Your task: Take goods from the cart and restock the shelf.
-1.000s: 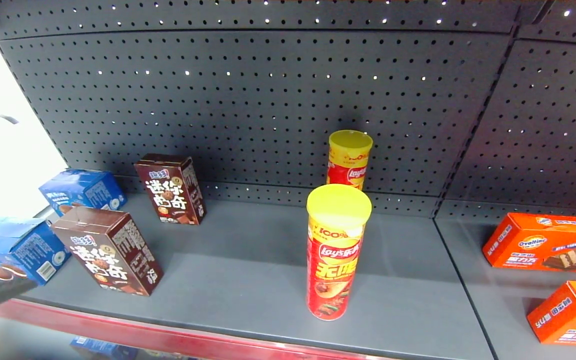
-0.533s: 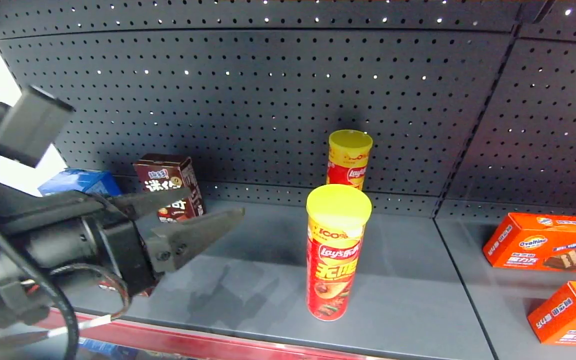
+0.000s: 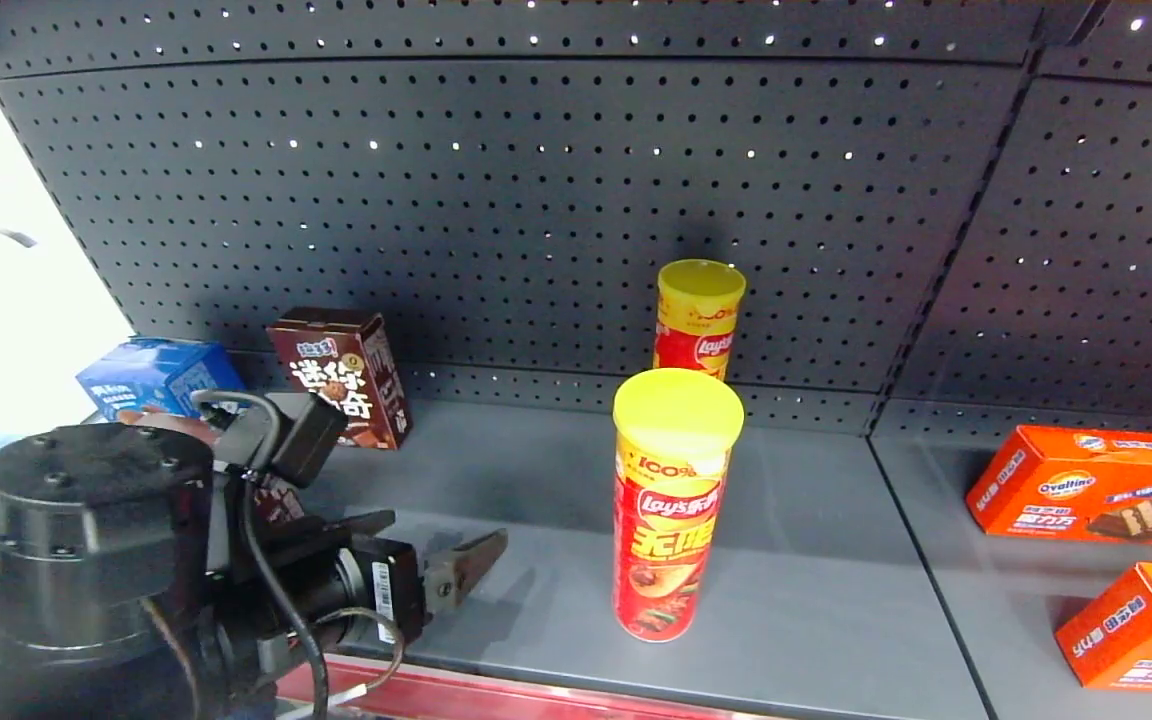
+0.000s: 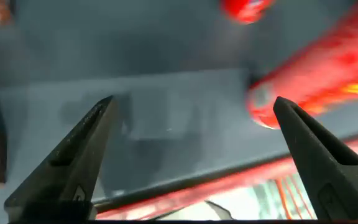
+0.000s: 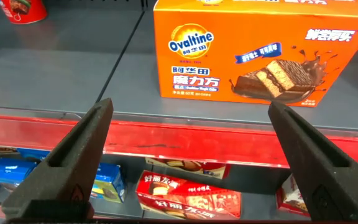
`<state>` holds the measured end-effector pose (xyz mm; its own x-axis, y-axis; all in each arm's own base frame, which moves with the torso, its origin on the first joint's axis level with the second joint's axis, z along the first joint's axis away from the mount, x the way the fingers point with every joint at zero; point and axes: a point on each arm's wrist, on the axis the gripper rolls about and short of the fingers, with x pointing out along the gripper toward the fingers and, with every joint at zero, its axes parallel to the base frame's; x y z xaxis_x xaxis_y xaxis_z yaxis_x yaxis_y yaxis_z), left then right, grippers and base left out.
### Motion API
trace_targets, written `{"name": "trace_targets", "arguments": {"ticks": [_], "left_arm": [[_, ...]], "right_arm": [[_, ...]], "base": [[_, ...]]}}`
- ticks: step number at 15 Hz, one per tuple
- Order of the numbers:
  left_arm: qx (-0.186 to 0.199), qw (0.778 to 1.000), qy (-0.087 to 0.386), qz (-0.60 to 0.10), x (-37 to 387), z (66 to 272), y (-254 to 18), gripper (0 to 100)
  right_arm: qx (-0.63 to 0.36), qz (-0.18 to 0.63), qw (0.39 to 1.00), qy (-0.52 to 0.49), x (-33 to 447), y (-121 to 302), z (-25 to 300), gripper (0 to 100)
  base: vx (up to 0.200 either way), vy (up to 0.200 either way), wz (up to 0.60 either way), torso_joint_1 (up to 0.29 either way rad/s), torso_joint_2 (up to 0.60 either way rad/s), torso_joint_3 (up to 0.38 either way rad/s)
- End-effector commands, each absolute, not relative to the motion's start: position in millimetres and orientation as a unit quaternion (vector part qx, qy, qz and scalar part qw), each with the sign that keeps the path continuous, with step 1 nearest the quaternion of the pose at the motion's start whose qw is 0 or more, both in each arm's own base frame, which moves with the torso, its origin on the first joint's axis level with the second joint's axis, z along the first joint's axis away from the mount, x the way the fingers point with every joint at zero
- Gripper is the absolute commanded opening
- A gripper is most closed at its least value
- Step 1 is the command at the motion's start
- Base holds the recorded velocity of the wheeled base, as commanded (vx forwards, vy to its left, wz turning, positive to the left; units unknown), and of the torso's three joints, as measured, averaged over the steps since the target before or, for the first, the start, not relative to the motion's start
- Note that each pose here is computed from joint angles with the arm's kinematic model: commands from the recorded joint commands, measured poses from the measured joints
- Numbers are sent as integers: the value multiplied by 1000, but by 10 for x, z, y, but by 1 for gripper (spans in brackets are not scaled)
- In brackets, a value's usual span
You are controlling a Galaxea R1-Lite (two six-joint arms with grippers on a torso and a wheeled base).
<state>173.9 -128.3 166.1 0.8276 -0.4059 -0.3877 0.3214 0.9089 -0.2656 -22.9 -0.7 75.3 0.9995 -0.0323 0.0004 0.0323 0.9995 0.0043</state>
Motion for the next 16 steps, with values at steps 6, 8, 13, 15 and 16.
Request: {"name": "trace_targets", "arguments": {"ticks": [6,8,13,15,16], "left_arm": [[-62,953,260,-143,1975,1369,-1465,100],[-59,952,261,-148,2010,1355,-1549,100],[-65,951,238,-186,2033,1384,-1788,100],[-63,950,240,-188,2034,1373,-1812,100],[-65,951,237,-190,2052,1387,-1829,100]], "right_arm": [[2,-16,1000,1,-228,-7,753,100],[2,-16,1000,1,-228,-7,753,100],[2,-16,1000,1,-228,-7,753,100],[2,-16,1000,1,-228,-7,753,100],[2,-16,1000,1,-228,-7,753,100]], "base": [[0,0,0,0,0,0],[0,0,0,0,0,0],[0,0,0,0,0,0],[0,0,0,0,0,0],[0,0,0,0,0,0]]}}
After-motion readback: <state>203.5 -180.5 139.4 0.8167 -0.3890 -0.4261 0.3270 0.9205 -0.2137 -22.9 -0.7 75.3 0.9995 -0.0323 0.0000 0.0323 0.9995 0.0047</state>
